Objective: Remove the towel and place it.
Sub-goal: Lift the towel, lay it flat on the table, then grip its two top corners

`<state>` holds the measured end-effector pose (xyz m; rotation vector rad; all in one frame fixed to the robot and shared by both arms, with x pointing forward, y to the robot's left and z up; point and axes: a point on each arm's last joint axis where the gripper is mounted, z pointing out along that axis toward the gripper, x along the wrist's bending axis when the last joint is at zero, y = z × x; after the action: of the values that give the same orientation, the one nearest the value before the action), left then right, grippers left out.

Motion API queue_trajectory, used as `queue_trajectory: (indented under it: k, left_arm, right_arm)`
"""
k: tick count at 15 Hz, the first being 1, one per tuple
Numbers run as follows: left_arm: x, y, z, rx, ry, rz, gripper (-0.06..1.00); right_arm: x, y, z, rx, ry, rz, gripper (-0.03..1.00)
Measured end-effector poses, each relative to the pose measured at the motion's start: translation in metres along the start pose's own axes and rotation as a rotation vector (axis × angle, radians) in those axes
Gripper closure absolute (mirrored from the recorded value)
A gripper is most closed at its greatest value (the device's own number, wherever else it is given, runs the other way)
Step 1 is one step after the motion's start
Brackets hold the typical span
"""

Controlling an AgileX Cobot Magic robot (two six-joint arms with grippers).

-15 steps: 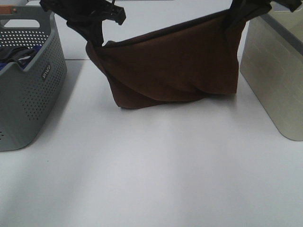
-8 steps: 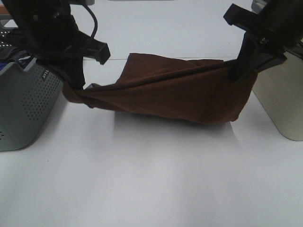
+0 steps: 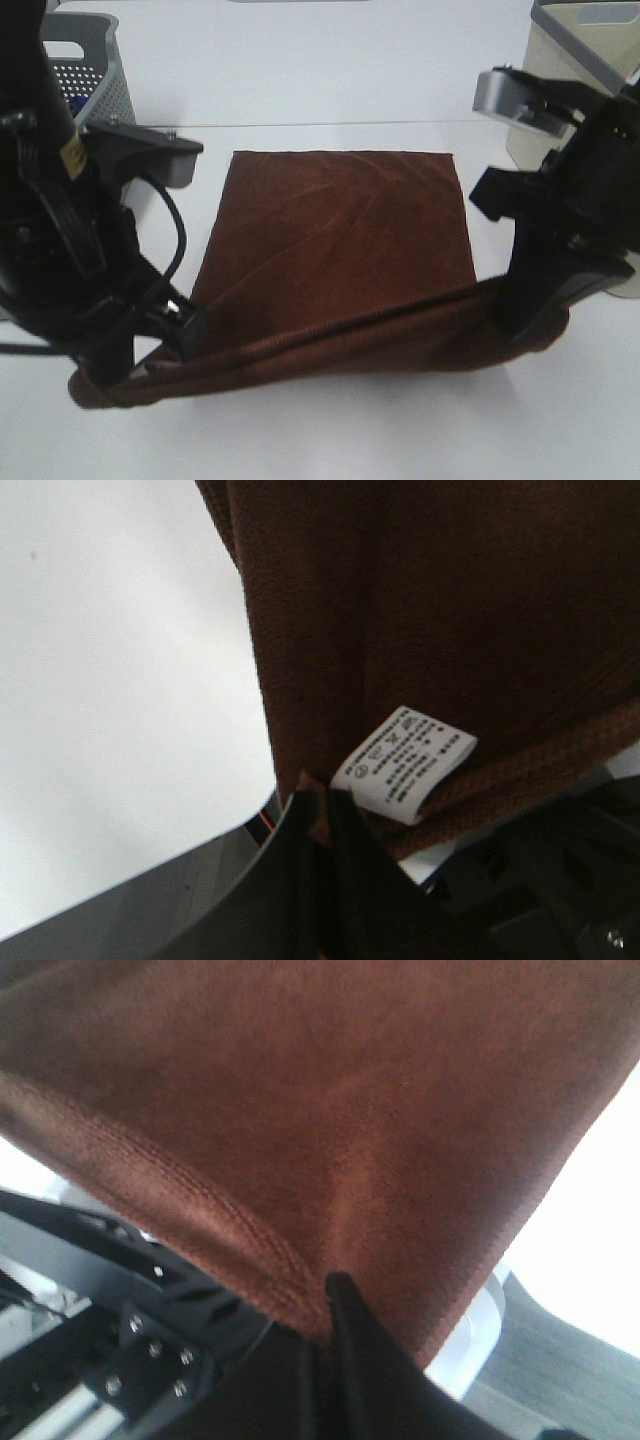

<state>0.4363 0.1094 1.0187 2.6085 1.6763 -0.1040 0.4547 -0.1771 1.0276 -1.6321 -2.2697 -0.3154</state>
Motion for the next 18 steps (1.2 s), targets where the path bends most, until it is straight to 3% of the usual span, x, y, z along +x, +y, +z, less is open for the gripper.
queue_trajectory:
  k: [3,6,8,9,10,12,14,16,18]
  left_arm:
    - [-0.017,-0.024,0.017,0.101,-0.023,0.032,0.94]
    - [-0.028,-0.034,0.024,0.131,-0.041,0.054,0.94]
    - [-0.027,-0.034,0.024,0.133,-0.03,0.026,0.94]
    - [-0.026,-0.035,0.025,0.145,-0.02,0.016,0.9]
    - [-0.025,-0.036,0.025,0.154,-0.016,0.014,0.81]
    - [-0.026,-0.037,0.025,0.158,-0.02,0.01,0.49]
    - [-0.026,-0.037,0.025,0.16,-0.025,0.005,0.18]
    - [-0.026,-0.037,0.025,0.159,-0.027,0.004,0.09]
    - [-0.025,-0.035,0.025,0.141,-0.016,0.01,0.1]
  right_arm:
    - [0.006,-0.023,0.02,0.089,-0.04,-0.023,0.97]
    - [0.006,-0.029,0.022,0.096,-0.062,-0.014,0.96]
    - [0.004,-0.029,0.021,0.095,-0.075,-0.012,0.87]
    - [0.003,-0.029,0.021,0.096,-0.088,-0.017,0.76]
    - [0.003,-0.029,0.021,0.097,-0.093,-0.018,0.61]
    - [0.003,-0.029,0.021,0.097,-0.096,-0.019,0.38]
    - [0.002,-0.029,0.021,0.097,-0.098,-0.02,0.3]
    - [0.002,-0.029,0.021,0.097,-0.098,-0.02,0.29]
    - [0.002,-0.029,0.021,0.098,-0.1,-0.021,0.29]
